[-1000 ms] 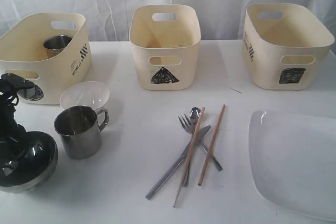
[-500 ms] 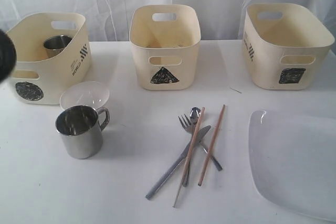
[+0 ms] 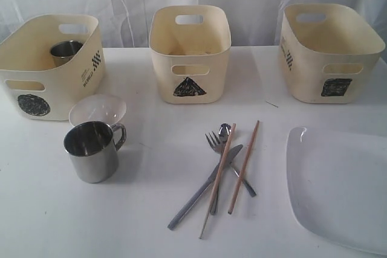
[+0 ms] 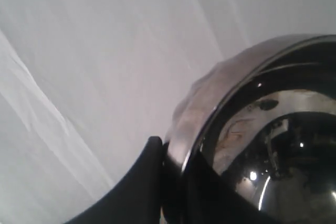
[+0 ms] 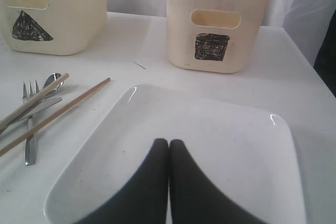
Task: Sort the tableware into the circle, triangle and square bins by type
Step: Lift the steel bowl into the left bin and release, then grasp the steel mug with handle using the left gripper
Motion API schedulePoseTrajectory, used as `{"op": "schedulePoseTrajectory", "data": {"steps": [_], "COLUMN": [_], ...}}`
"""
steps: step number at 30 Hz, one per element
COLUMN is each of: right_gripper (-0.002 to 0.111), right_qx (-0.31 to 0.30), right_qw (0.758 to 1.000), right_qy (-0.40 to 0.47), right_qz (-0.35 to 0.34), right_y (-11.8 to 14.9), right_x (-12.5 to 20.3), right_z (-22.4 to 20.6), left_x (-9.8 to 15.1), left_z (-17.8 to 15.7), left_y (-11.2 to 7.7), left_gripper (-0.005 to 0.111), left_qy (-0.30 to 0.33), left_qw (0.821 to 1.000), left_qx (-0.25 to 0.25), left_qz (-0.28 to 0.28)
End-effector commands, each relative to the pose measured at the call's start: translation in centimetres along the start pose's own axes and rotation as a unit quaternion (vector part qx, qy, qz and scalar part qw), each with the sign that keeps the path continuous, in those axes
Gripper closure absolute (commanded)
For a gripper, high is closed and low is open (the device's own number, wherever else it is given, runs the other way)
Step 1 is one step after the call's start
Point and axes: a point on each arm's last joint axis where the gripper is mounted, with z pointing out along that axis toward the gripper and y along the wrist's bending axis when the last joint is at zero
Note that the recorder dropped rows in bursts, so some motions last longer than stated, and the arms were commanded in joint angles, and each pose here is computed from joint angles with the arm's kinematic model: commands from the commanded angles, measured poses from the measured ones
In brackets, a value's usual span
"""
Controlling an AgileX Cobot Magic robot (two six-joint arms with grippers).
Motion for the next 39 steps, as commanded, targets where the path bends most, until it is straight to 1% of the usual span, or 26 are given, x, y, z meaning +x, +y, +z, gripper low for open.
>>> {"op": "schedulePoseTrajectory", "data": {"steps": [1, 2, 3, 4, 5, 7, 8, 9, 10, 11, 12, 13, 15, 16, 18, 19, 21, 23, 24, 26, 27, 29, 32, 34, 37, 39], "right_gripper": [0.108, 0.108, 0.108, 0.108, 0.108, 0.108, 0.108, 0.108, 0.108, 0.108, 0.108, 0.108, 0.108, 0.108, 0.108, 0.108, 0.108, 0.108, 0.108, 0.108, 0.108, 0.108, 0.108, 0.108, 0.108, 0.108], "right_qx": [-0.001, -0.001, -0.001, -0.001, -0.001, -0.001, -0.001, -0.001, -0.001, -0.001, -0.001, -0.001, -0.001, -0.001, -0.001, -0.001, -0.002, -0.002, -0.002, -0.002, -0.002, -0.002, -0.002, -0.002, -0.002, -0.002], "right_qw": [1.0, 1.0, 1.0, 1.0, 1.0, 1.0, 1.0, 1.0, 1.0, 1.0, 1.0, 1.0, 1.0, 1.0, 1.0, 1.0, 1.0, 1.0, 1.0, 1.0, 1.0, 1.0, 1.0, 1.0, 1.0, 1.0], "right_qy": [-0.007, -0.007, -0.007, -0.007, -0.007, -0.007, -0.007, -0.007, -0.007, -0.007, -0.007, -0.007, -0.007, -0.007, -0.007, -0.007, -0.007, -0.007, -0.007, -0.007, -0.007, -0.007, -0.007, -0.007, -0.007, -0.007], "right_qz": [0.011, 0.011, 0.011, 0.011, 0.011, 0.011, 0.011, 0.011, 0.011, 0.011, 0.011, 0.011, 0.011, 0.011, 0.011, 0.011, 0.012, 0.012, 0.012, 0.012, 0.012, 0.012, 0.012, 0.012, 0.012, 0.012], "right_y": [0.0, 0.0, 0.0, 0.0, 0.0, 0.0, 0.0, 0.0, 0.0, 0.0, 0.0, 0.0, 0.0, 0.0, 0.0, 0.0, 0.0, 0.0, 0.0, 0.0, 0.0, 0.0, 0.0, 0.0, 0.0, 0.0], "right_x": [-0.1, -0.1, -0.1, -0.1, -0.1, -0.1, -0.1, -0.1, -0.1, -0.1, -0.1, -0.1, -0.1, -0.1, -0.1, -0.1, -0.1, -0.1, -0.1, -0.1, -0.1, -0.1, -0.1, -0.1, -0.1, -0.1], "right_z": [0.0, 0.0, 0.0, 0.0, 0.0, 0.0, 0.0, 0.0, 0.0, 0.0, 0.0, 0.0, 0.0, 0.0, 0.0, 0.0, 0.0, 0.0, 0.0, 0.0, 0.0, 0.0, 0.0, 0.0, 0.0, 0.0], "left_x": [7.8, 9.5, 10.2, 11.2, 11.4, 12.0, 11.9, 11.5, 11.0, 9.5, 8.4, 6.0, 2.9, 1.7, -0.7, -1.4, -2.5, -2.7, -2.5, -1.8, -1.2, 0.3, 3.0, 4.8, 7.5, 9.2], "left_z": [3.1, 3.4, 3.3, 3.2, 3.0, 2.7, 2.6, 2.4, 2.1, 1.4, 0.8, -0.6, -3.0, -4.2, -7.5, -8.8, -11.9, -14.2, -15.0, -15.8, -16.0, -15.7, -14.9, -14.4, -14.1, -14.0], "left_y": [-2.5, -3.0, -3.2, -3.5, -3.6, -3.8, -3.7, -3.6, -3.4, -2.9, -2.5, -1.7, -0.8, -0.6, -0.3, -0.4, -0.6, -1.1, -1.4, -1.9, -2.2, -2.7, -3.6, -4.4, -6.0, -7.4], "left_gripper": [0.107, 0.107, 0.106, 0.1, 0.096, 0.076, 0.069, 0.058, 0.052, 0.045, 0.041, 0.04, 0.04, 0.04, 0.04, 0.04, 0.04, 0.042, 0.044, 0.046, 0.048, 0.049, 0.049, 0.049, 0.049, 0.049], "left_qy": [0.119, 0.167, 0.19, 0.228, 0.244, 0.277, 0.279, 0.282, 0.284, 0.279, 0.276, 0.268, 0.272, 0.277, 0.309, 0.326, 0.382, 0.439, 0.465, 0.498, 0.508, 0.511, 0.502, 0.5, 0.508, 0.516], "left_qw": [0.992, 0.985, 0.98, 0.971, 0.967, 0.957, 0.957, 0.956, 0.956, 0.957, 0.958, 0.961, 0.959, 0.957, 0.941, 0.932, 0.901, 0.867, 0.849, 0.824, 0.817, 0.815, 0.821, 0.818, 0.798, 0.776], "left_qx": [0.036, 0.049, 0.056, 0.066, 0.071, 0.08, 0.08, 0.08, 0.08, 0.078, 0.076, 0.071, 0.072, 0.075, 0.095, 0.108, 0.141, 0.176, 0.191, 0.212, 0.218, 0.215, 0.207, 0.209, 0.234, 0.268], "left_qz": [-0.004, -0.01, -0.01, -0.01, -0.01, -0.009, -0.009, -0.01, -0.01, -0.01, -0.01, -0.011, -0.025, -0.046, -0.102, -0.119, -0.148, -0.158, -0.162, -0.166, -0.164, -0.168, -0.178, -0.19, -0.223, -0.245]}}
